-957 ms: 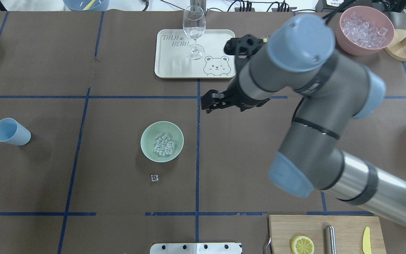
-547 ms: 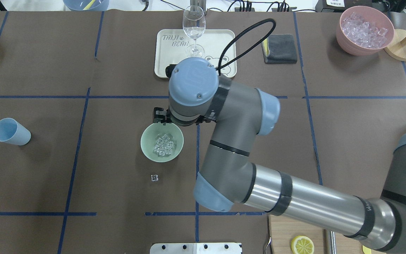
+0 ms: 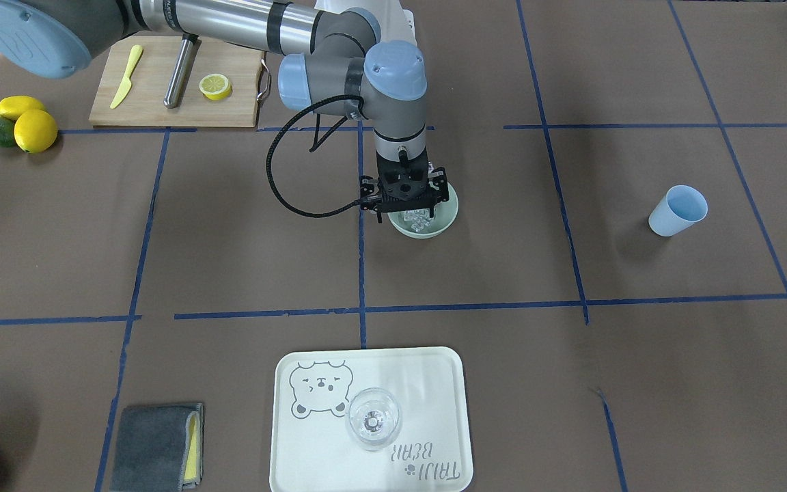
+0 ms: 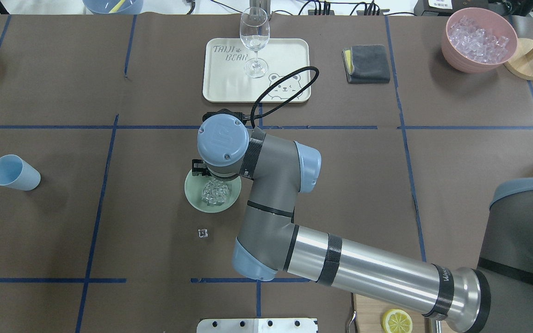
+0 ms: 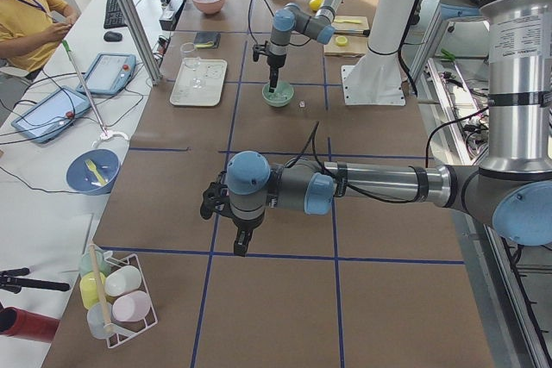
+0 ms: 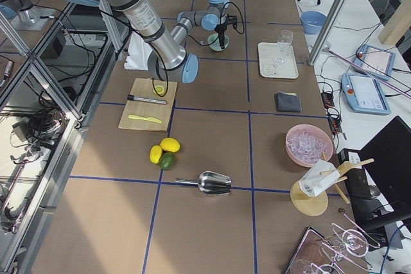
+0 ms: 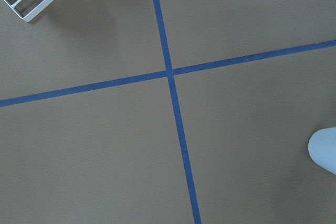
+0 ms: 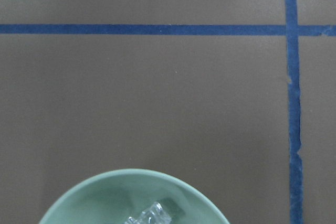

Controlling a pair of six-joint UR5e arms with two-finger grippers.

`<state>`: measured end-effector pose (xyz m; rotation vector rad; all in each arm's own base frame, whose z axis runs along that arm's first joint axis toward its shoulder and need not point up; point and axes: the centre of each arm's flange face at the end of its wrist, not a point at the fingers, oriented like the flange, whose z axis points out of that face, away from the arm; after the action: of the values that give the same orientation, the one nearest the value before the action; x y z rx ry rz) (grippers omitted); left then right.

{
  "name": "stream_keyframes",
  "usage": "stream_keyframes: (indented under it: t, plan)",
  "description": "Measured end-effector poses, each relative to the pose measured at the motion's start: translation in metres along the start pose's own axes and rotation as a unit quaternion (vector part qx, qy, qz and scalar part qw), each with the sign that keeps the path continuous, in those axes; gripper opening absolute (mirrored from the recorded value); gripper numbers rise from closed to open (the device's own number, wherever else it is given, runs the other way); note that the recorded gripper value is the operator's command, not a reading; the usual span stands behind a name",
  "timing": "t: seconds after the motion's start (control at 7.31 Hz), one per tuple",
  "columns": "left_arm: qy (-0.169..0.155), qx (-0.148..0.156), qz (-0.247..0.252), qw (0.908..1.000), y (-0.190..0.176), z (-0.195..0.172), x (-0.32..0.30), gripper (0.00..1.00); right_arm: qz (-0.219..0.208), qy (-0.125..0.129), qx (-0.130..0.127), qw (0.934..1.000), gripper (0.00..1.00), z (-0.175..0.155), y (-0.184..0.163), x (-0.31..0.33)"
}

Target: Pour ice into bowl

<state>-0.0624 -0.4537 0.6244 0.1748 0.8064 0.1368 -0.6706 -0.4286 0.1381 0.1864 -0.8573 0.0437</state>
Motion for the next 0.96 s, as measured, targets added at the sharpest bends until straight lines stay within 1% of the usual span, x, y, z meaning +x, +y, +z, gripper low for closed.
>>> stream_keyframes:
  t: [0.14, 0.27, 0.41, 0.55, 0.82, 0.96]
  plan:
    - [0.000, 0.000, 0.001, 1.0000, 0.000, 0.000, 0.000, 1.00, -0.002, 0.003, -0.002, 1.0000, 0.75, 0.005, 0.002, 0.005]
    - [0.000, 0.000, 0.002, 1.0000, 0.000, 0.000, 0.001, 1.00, -0.003, 0.005, -0.006, 1.0000, 0.46, 0.009, 0.004, 0.013]
    - [0.000, 0.001, 0.002, 1.0000, -0.001, 0.000, 0.001, 1.00, -0.005, 0.003, -0.012, 0.9999, 0.10, 0.009, 0.007, 0.018]
    - [0.000, 0.001, 0.002, 1.0000, -0.001, 0.000, 0.001, 1.00, -0.007, -0.003, -0.021, 0.9997, 0.00, 0.006, 0.011, 0.020]
    - [0.000, 0.001, 0.003, 1.0000, -0.001, 0.000, 0.001, 1.00, -0.009, -0.012, -0.037, 0.9992, 0.00, 0.001, 0.015, 0.020]
    - [0.000, 0.001, 0.003, 1.0000, -0.002, 0.000, 0.001, 1.00, -0.009, -0.013, -0.039, 0.9991, 0.00, 0.000, 0.016, 0.021]
